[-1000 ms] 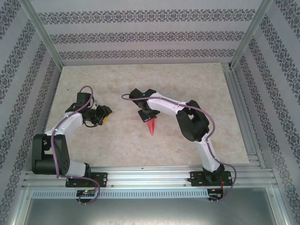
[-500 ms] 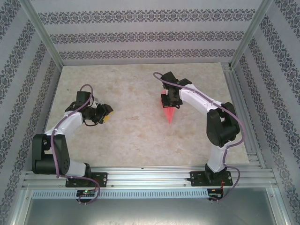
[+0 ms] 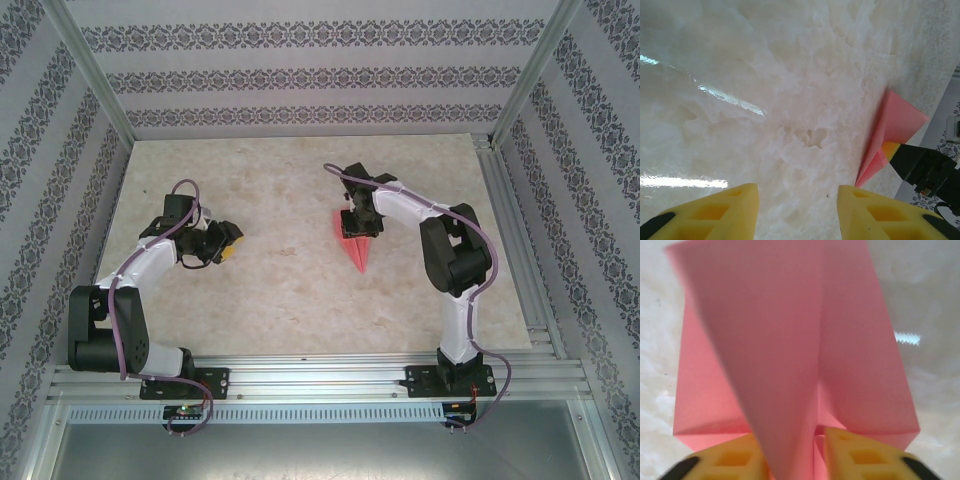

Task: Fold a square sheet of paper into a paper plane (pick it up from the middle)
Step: Turn over the paper plane at the center of the table, then reset both arms

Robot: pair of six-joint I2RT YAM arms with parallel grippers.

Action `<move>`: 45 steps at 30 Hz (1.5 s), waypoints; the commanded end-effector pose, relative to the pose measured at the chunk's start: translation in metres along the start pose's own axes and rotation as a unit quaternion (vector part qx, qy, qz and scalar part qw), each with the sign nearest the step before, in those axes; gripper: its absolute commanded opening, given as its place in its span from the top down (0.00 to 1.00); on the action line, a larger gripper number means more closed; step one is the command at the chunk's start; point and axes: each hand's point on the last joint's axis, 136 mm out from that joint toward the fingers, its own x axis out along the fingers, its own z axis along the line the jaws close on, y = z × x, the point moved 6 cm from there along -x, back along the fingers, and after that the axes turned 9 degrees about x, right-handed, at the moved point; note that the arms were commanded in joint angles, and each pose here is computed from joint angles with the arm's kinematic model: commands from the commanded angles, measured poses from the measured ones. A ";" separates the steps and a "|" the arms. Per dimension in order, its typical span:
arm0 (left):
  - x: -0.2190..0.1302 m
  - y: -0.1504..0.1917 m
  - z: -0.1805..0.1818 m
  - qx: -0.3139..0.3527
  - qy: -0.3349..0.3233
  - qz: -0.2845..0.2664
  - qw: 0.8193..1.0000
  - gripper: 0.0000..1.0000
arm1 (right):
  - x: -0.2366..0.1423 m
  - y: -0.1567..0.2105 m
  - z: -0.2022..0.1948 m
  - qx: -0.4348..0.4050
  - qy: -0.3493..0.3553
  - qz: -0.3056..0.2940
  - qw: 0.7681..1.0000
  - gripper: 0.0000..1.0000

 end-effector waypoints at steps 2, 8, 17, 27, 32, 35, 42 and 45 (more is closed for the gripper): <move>-0.009 -0.004 -0.022 0.033 0.026 -0.017 0.999 0.53 | -0.056 -0.014 0.004 -0.002 -0.025 -0.063 0.998 0.61; -0.036 -0.012 -0.033 0.107 -0.007 -0.098 0.989 0.43 | -0.148 -0.011 -0.026 0.012 0.004 -0.203 0.979 0.02; -0.094 -0.038 -0.005 0.272 -0.207 -0.353 0.871 0.00 | -0.189 0.051 -0.160 0.147 0.133 -0.474 0.858 0.02; -0.040 -0.060 0.023 0.403 -0.228 -0.387 0.797 0.00 | -0.100 0.053 -0.210 0.114 0.154 -0.483 0.854 0.02; -0.012 -0.073 0.020 0.456 -0.199 -0.377 0.781 0.00 | -0.106 0.031 -0.206 0.098 0.103 -0.579 0.803 0.02; 0.007 -0.072 0.031 0.472 -0.180 -0.365 0.782 0.00 | -0.084 0.024 -0.197 0.057 0.061 -0.586 0.806 0.02; 0.006 -0.067 0.039 0.459 -0.195 -0.397 0.771 0.00 | -0.076 0.028 -0.205 0.088 0.091 -0.583 0.803 0.02; 0.006 -0.066 0.039 0.459 -0.199 -0.394 0.771 0.00 | -0.078 0.028 -0.206 0.092 0.096 -0.586 0.799 0.02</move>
